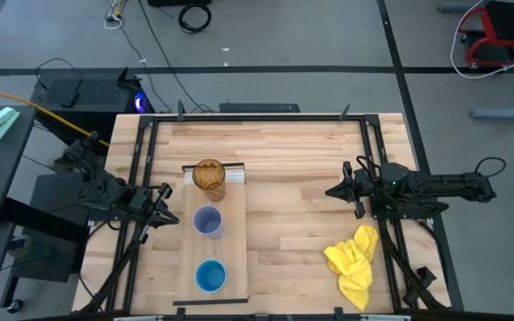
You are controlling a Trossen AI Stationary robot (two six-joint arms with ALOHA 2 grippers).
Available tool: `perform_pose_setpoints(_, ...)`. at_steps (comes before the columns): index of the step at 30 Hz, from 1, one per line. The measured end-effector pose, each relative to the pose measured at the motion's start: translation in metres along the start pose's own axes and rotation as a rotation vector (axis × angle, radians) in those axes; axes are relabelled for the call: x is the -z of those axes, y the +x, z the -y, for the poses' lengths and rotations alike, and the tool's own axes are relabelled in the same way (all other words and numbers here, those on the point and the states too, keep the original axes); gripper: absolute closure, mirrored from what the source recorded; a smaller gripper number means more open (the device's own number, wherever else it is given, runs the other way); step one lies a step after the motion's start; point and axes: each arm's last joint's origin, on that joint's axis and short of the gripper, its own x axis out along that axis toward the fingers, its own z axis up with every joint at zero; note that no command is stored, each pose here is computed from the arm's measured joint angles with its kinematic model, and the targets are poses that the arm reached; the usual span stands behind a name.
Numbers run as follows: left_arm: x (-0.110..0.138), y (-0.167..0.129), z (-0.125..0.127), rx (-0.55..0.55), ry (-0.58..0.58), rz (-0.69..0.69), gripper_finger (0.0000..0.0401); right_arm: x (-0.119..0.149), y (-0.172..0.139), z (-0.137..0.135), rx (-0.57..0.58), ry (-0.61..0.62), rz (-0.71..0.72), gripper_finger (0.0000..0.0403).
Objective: Stack small to large cups/mugs on shelf
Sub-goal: Return to Home Position
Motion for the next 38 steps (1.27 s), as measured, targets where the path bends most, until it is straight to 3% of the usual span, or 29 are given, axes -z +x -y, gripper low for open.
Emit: perform_pose_setpoints(38, 0.0, 0.0, 0.0, -0.001, 0.0, 0.0, 0.0371, 0.0, 0.0, 0.0, 0.0, 0.0, 0.0, 0.0393)
